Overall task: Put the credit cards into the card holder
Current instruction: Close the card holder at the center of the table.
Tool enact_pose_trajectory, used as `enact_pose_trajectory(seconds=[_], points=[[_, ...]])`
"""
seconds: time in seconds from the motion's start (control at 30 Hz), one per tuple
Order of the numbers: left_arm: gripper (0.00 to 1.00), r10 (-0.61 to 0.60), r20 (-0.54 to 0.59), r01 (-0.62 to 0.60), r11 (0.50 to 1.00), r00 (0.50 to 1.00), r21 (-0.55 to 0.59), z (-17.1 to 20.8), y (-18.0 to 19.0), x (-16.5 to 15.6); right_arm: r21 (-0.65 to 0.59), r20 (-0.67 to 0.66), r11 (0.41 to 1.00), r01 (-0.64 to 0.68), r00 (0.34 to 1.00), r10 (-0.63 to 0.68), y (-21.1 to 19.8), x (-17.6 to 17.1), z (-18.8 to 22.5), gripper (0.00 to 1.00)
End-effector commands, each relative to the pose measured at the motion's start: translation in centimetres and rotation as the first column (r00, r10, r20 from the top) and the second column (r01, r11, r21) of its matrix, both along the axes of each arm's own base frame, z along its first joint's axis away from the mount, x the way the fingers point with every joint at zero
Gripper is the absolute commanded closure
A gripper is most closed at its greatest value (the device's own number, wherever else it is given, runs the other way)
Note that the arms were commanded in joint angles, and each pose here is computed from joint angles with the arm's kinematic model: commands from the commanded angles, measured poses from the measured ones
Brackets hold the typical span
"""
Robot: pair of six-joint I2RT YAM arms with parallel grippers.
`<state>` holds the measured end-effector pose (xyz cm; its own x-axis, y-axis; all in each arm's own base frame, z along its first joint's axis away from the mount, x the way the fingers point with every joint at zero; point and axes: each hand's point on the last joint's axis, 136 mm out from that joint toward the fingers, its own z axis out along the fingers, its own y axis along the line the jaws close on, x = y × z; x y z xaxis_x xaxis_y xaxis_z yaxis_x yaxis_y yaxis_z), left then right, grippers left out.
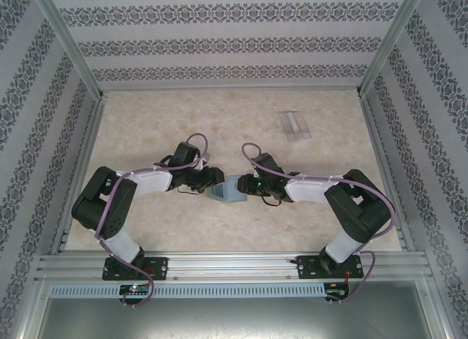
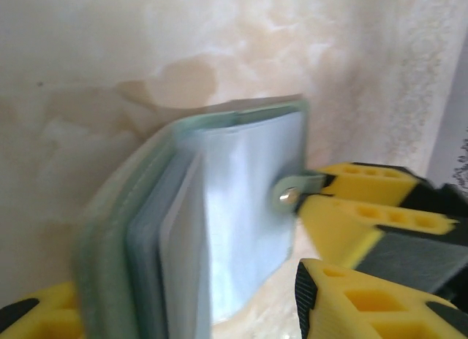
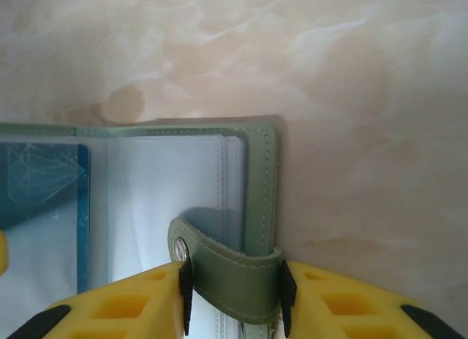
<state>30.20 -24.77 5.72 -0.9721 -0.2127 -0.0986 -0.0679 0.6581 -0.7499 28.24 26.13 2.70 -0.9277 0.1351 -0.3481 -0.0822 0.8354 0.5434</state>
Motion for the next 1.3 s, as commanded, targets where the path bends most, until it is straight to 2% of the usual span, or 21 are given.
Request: enact_pose_trajectory(seconds=[0.0, 0.13, 0.27, 0.43, 0.57, 0.67, 0.83, 0.9, 1.0, 1.03, 1.07, 1.13, 1.17, 1.23, 1.27], points=[[0.48, -0.002, 0.106, 0.011, 0.996, 0.994, -0.084, 3.8, -1.1, 0.8, 0.071, 0.016, 0.997, -0.021, 1.0, 0.02, 1.7, 0.4, 1.2, 0.61], [0.47, -0.014, 0.124, 0.027, 0.994, 0.992, -0.103, 4.2, -1.7, 1.0, 0.079, 0.031, 0.997, -0.025, 0.999, 0.023, 1.9, 0.5, 1.3, 0.59], [0.46, -0.033, 0.114, 0.048, 0.991, 0.993, -0.128, 4.1, -2.9, 1.0, 0.101, 0.029, 0.995, 0.011, 0.999, -0.014, 1.2, 0.5, 1.3, 0.51], [0.46, -0.047, 0.089, 0.057, 0.992, 0.995, -0.114, 3.0, -3.6, 1.1, 0.088, 0.047, 0.996, 0.032, 0.998, -0.037, -0.5, 0.5, 1.6, 0.49], [0.46, -0.038, 0.083, 0.046, 0.995, 0.996, -0.093, 2.5, -3.3, 1.1, 0.003, 0.082, 1.0, -0.006, 0.997, 0.005, -1.6, 0.7, 1.5, 0.48], [0.47, -0.045, 0.082, 0.052, 0.995, 0.996, -0.081, 2.7, -3.2, 1.0, -0.026, 0.14, 0.993, -0.113, 0.983, 0.115, -1.4, 1.1, 2.1, 0.5], [0.47, -0.054, 0.095, 0.057, 0.998, 0.994, -0.032, 2.8, -2.5, 0.7, -0.229, 0.21, 0.937, -0.264, 0.927, 0.312, -2.0, 2.5, 3.9, 0.51], [0.47, -0.063, 0.099, 0.064, 0.998, 0.993, -0.011, 3.0, -2.2, 0.6, -0.288, 0.304, 0.9, -0.327, 0.86, 0.41, -2.0, 2.9, 5.9, 0.5], [0.47, -0.065, 0.118, 0.063, 0.998, 0.991, 0.02, 3.2, -1.6, 0.4, -0.389, 0.454, 0.819, -0.422, 0.686, 0.569, -1.8, 2.6, 8.3, 0.47], [0.47, -0.066, 0.12, 0.064, 0.998, 0.991, 0.027, 3.2, -1.5, 0.4, -0.335, 0.5, 0.807, -0.487, 0.633, 0.59, -1.3, 2.1, 9.1, 0.47], [0.47, -0.07, 0.122, 0.066, 0.997, 0.99, 0.034, 3.4, -1.4, 0.4, -0.28, 0.555, 0.766, -0.578, 0.554, 0.621, -0.7, 1.2, 10.2, 0.47], [0.47, -0.074, 0.123, 0.068, 0.997, 0.99, 0.046, 3.6, -1.1, 0.2, -0.284, 0.566, 0.714, -0.64, 0.489, 0.664, -0.2, 0.6, 11.2, 0.48], [0.47, -0.074, 0.129, 0.068, 0.996, 0.989, 0.052, 3.7, -0.9, 0.1, -0.364, 0.533, 0.666, -0.651, 0.441, 0.722, -0.3, 0.4, 11.5, 0.49], [0.47, -0.078, 0.136, 0.069, 0.995, 0.988, 0.069, 3.7, -0.6, 0.0, -0.545, 0.433, 0.519, -0.658, 0.309, 0.847, -1.0, -0.2, 10.9, 0.47], [0.47, -0.077, 0.136, 0.067, 0.995, 0.988, 0.075, 3.5, -0.4, 0.0, -0.626, 0.361, 0.426, -0.653, 0.242, 0.901, -1.8, -0.3, 10.1, 0.46]])
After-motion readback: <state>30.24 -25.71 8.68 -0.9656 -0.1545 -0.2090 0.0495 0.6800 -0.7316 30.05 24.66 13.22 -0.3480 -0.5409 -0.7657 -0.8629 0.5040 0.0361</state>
